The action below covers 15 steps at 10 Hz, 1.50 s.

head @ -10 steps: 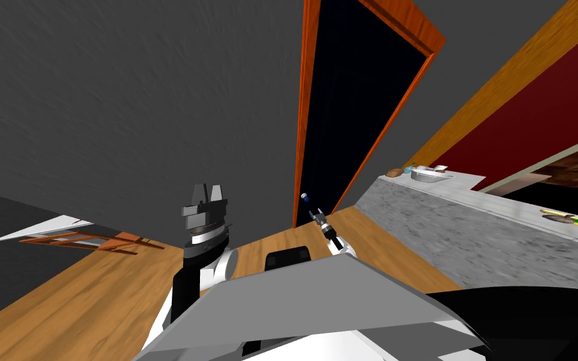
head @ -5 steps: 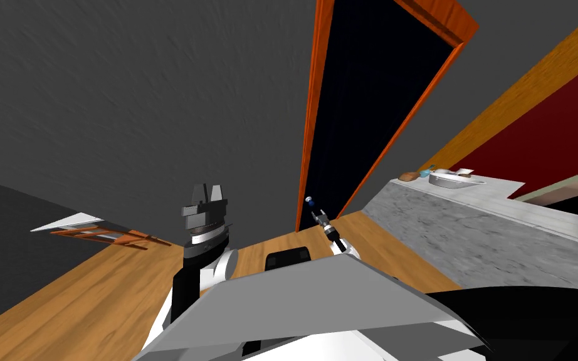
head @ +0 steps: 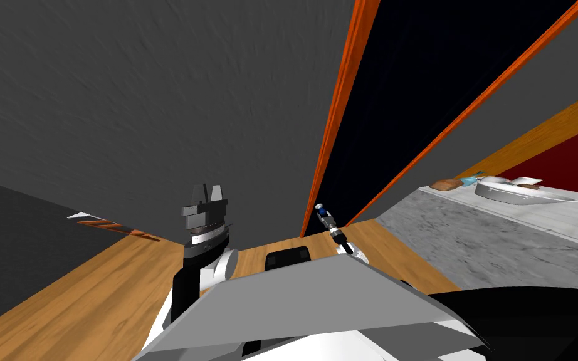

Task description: Pull the door open

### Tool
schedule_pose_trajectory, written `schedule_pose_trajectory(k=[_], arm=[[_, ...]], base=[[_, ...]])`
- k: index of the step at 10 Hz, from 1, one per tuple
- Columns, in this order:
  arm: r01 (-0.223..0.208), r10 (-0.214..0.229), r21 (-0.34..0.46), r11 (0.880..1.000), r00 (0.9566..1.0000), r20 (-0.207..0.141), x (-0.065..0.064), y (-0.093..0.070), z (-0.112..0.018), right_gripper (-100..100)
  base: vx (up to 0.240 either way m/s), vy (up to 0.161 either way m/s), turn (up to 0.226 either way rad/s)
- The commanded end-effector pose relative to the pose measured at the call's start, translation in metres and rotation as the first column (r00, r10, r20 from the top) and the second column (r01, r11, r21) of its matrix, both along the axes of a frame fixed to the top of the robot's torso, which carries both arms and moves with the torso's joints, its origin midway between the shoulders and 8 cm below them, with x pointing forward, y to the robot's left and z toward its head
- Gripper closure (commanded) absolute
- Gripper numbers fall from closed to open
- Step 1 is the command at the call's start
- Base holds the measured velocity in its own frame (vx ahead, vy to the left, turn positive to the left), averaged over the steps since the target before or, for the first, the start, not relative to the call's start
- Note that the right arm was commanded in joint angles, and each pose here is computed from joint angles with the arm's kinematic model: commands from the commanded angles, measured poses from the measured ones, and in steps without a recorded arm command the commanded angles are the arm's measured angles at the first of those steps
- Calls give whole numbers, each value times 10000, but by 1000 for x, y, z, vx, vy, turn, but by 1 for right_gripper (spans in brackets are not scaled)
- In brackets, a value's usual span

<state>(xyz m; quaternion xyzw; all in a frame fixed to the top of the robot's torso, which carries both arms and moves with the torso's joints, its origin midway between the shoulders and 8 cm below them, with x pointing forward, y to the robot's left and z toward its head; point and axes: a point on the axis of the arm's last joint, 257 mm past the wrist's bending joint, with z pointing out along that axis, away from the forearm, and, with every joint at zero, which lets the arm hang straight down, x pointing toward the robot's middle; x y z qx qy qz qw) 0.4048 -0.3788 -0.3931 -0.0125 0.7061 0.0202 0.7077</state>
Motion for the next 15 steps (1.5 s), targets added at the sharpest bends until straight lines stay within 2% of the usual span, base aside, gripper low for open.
schedule_pose_trajectory(k=[1,2,3,8,12,15], arm=[[250,-250,4,9997,9997,-16,-7,-16,1,-100],[146,-146,2,9999,9999,-23,-4,-9,0,-100],[146,-146,2,9999,9999,-23,-4,-9,0,100],[146,-146,2,9999,9999,-23,-4,-9,0,100],[226,-223,1029,9944,9997,-36,-2,-11,1,100],[281,-280,1960,9802,9996,-31,0,-11,3,100]], base=[[163,3,150],[83,-3,39],[-13,-3,-42],[-14,-2,1],[-20,-13,32],[-36,-20,43]])
